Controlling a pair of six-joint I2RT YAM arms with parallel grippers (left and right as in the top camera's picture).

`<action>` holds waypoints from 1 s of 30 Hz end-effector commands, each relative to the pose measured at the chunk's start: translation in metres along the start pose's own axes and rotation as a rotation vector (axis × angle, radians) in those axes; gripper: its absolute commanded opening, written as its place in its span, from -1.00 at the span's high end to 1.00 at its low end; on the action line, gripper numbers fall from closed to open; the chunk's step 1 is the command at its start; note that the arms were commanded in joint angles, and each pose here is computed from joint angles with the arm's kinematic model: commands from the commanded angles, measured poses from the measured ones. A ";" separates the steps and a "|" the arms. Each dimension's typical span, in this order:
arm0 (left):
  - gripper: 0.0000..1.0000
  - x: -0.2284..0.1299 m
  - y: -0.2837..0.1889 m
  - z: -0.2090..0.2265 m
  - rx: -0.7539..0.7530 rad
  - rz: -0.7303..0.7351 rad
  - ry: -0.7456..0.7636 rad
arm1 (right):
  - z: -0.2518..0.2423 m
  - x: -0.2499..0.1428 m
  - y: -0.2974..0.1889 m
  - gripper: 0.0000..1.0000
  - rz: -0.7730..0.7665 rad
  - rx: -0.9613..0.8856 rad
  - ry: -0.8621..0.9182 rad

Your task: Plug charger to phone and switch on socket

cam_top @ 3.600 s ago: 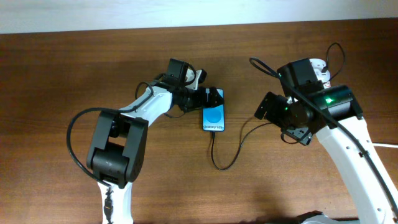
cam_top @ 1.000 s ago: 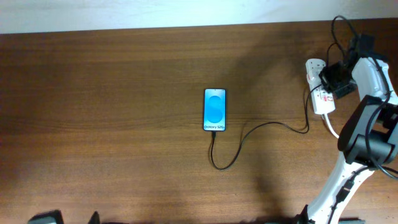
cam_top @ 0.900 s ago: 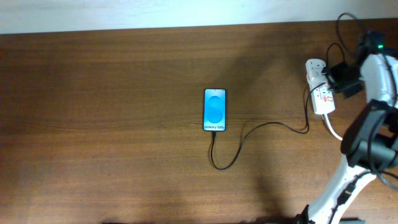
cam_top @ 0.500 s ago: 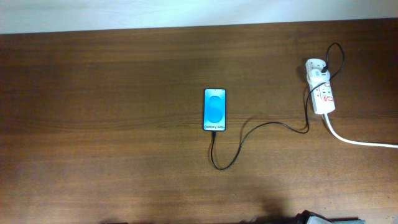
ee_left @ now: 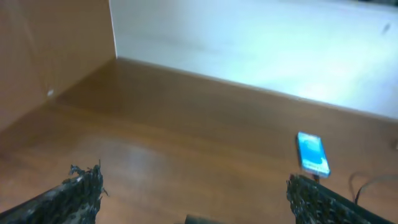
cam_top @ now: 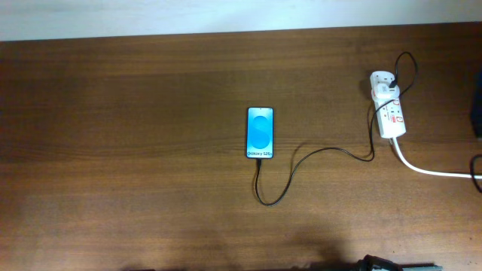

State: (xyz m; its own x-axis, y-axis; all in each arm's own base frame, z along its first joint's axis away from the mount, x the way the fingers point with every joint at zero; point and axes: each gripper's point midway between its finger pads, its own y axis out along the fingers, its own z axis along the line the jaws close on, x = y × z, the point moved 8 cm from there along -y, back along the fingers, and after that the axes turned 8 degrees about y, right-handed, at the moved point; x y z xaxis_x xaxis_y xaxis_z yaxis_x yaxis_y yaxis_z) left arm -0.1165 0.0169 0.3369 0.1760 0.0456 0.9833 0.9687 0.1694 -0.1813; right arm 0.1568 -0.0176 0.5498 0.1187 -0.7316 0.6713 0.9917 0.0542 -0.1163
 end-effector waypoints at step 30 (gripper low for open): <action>-0.98 -0.125 0.304 -0.062 -0.157 -0.080 -0.026 | 0.015 -0.007 -0.035 0.34 -0.062 0.057 -0.072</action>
State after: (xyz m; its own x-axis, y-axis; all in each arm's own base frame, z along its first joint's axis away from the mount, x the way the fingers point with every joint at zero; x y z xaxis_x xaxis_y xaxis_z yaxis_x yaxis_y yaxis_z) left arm 0.1666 0.0002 0.1631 0.0829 0.0690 0.9942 0.9965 0.0080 -0.0836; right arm 0.1244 -0.0038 0.5590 0.0717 -0.6942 0.7162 0.9974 0.0586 -0.0431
